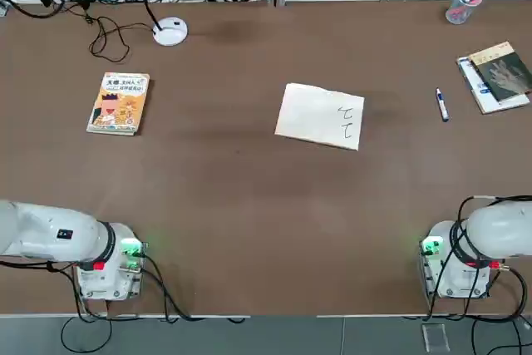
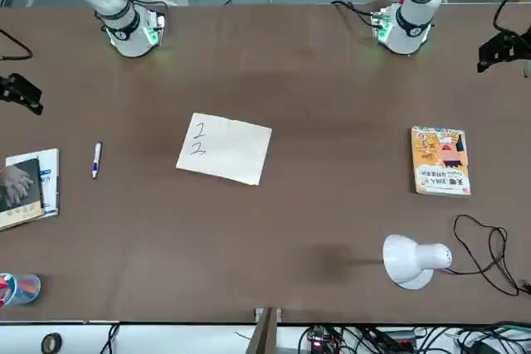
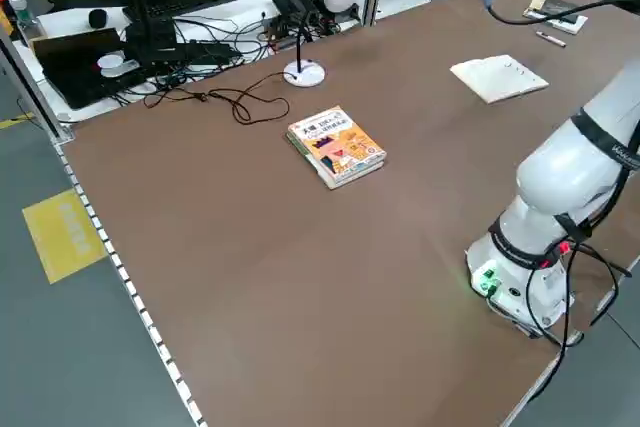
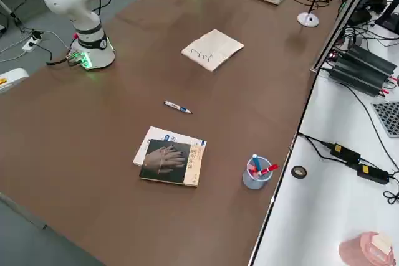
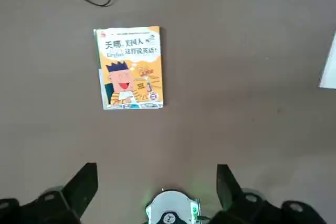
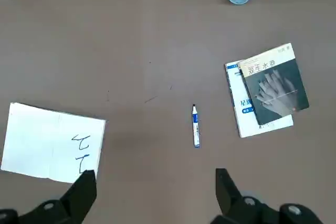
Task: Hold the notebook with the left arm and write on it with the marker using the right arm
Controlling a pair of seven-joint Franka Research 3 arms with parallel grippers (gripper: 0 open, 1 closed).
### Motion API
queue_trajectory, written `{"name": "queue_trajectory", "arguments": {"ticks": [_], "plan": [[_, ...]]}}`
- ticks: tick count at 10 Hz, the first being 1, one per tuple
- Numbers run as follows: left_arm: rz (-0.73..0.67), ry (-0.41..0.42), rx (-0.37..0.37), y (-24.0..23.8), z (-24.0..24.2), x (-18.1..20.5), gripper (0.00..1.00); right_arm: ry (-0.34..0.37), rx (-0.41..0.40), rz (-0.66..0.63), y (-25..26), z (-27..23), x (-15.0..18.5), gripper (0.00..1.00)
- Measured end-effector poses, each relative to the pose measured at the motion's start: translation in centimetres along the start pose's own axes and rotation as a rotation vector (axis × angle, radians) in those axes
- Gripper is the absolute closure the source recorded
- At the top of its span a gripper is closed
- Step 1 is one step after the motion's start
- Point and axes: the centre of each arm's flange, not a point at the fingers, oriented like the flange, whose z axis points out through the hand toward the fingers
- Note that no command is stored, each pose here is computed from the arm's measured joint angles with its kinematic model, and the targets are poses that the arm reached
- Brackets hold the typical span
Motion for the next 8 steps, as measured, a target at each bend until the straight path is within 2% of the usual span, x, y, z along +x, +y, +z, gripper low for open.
{"name": "queue_trajectory", "arguments": {"ticks": [5,8], "plan": [[0.14,-0.029,0.017,9.0,1.7,1.4,0.0,0.001,0.003,-0.001,-0.1,0.0,0.0,0.0],[0.127,-0.025,-0.055,15.5,3.2,2.5,0.0,0.003,0.003,-0.001,-0.1,0.0,0.0,0.0]]}}
